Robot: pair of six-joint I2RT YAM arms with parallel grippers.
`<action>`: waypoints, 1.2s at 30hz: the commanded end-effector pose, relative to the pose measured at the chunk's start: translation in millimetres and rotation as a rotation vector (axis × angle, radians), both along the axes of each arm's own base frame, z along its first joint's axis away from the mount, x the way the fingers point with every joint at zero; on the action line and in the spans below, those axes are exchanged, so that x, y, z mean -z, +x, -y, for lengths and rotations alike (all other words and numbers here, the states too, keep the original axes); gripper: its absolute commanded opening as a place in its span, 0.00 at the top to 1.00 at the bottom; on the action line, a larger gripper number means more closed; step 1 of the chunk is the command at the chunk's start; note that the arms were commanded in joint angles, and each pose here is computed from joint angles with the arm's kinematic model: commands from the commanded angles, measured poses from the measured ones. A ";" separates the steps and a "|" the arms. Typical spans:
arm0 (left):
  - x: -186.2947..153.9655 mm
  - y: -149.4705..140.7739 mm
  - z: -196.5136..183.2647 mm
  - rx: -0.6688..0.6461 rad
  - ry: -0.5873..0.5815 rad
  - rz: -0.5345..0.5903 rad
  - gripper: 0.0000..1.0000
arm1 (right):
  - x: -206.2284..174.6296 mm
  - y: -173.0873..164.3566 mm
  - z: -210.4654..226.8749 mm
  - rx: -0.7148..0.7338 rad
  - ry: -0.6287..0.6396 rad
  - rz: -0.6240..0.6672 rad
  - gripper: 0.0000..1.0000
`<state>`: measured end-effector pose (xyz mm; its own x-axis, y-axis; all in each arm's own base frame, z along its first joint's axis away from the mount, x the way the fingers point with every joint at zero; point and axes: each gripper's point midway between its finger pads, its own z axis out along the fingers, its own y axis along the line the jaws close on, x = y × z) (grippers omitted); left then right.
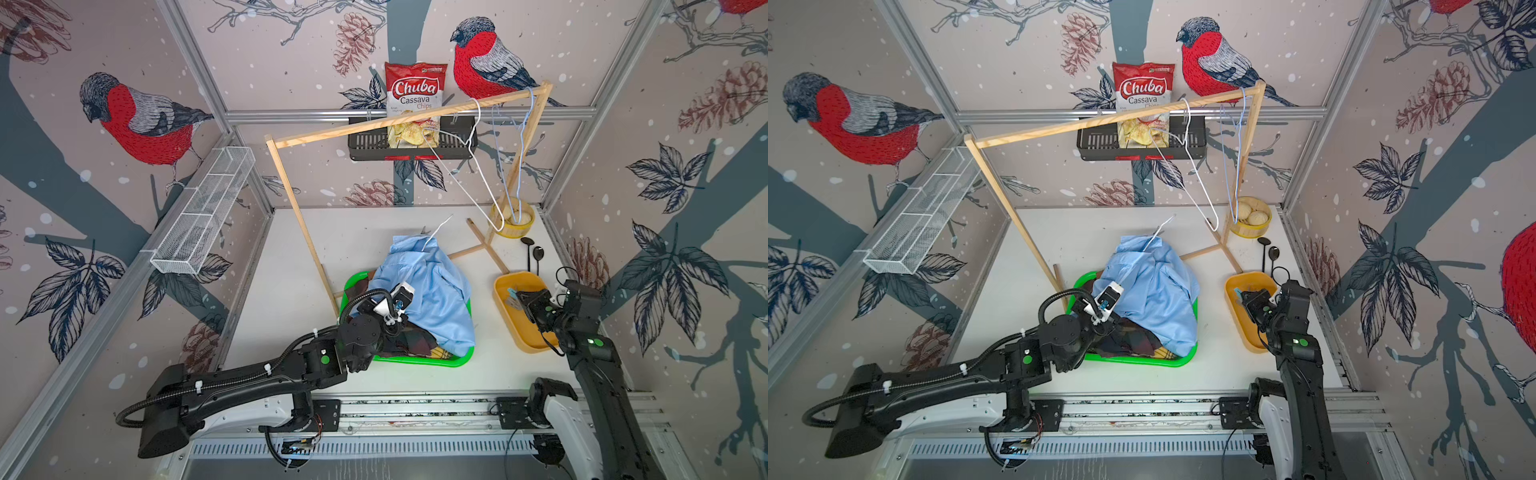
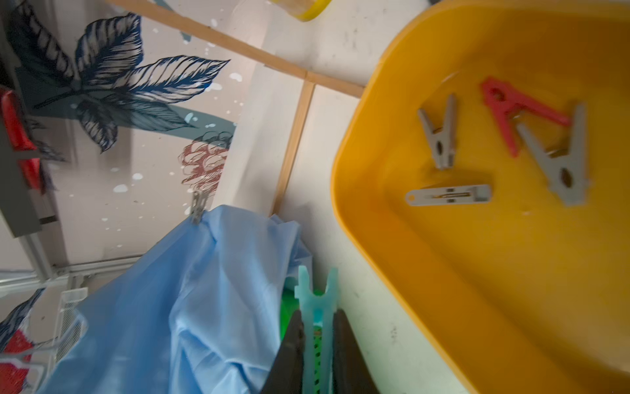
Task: Remove the clothespins securing long-sleeve shirts to the hanger
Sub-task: Place the clamp in the storage box, then remove the clamp from the hanger.
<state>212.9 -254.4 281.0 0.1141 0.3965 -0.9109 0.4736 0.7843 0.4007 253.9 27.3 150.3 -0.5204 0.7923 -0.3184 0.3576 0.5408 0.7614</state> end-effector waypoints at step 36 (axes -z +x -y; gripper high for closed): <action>36.0 -53.3 23.3 0.300 0.122 -0.208 0.23 | -51.8 48.0 -88.0 -0.314 -0.238 0.208 0.00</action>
